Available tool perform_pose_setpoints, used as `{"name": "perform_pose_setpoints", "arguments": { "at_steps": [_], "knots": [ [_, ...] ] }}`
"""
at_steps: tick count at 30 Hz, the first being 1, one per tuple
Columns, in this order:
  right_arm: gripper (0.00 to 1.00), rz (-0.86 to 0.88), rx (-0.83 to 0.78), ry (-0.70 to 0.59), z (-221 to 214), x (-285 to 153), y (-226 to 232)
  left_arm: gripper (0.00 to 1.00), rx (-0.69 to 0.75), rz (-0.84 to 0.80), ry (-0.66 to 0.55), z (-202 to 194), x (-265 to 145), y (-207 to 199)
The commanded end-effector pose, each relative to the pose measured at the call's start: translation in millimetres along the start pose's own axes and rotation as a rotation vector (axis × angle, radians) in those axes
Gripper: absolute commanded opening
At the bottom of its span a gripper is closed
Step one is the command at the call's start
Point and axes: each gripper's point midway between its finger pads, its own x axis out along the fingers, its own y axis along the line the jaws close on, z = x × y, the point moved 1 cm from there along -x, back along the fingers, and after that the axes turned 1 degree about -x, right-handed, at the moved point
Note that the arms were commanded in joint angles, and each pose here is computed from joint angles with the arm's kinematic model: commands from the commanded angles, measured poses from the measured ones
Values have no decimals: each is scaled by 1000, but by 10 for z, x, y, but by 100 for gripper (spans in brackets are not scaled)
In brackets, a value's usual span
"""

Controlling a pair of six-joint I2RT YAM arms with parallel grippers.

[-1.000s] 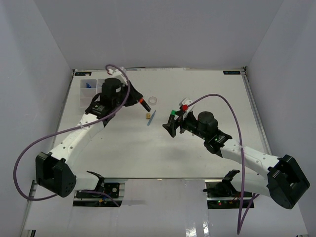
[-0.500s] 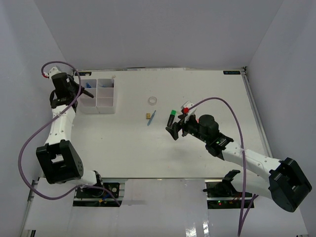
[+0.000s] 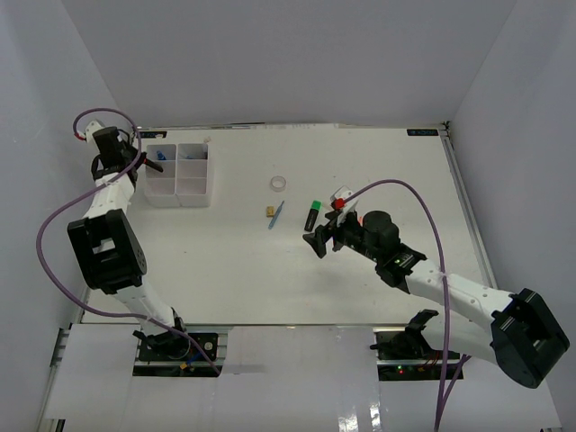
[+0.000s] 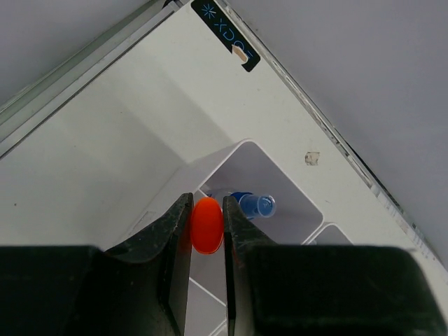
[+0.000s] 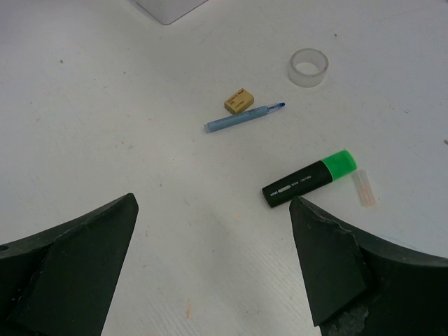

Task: Sort the stationery into containers
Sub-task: Place the stationery in the storage box.

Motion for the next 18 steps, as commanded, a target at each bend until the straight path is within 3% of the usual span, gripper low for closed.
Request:
{"name": "perform_pose_setpoints", "arguments": {
  "at_steps": [1,6,18],
  "knots": [
    [95,8,-11,-24,52,30,9,13,-19,-41,-53,216,43,-138],
    [96,-62,5,6,4,50,-106,33,-21,-7,-6,7,157,4],
    [98,-197,93,141,-248,117,-298,55,3,-18,5,148,2,-95]
  ]
}}
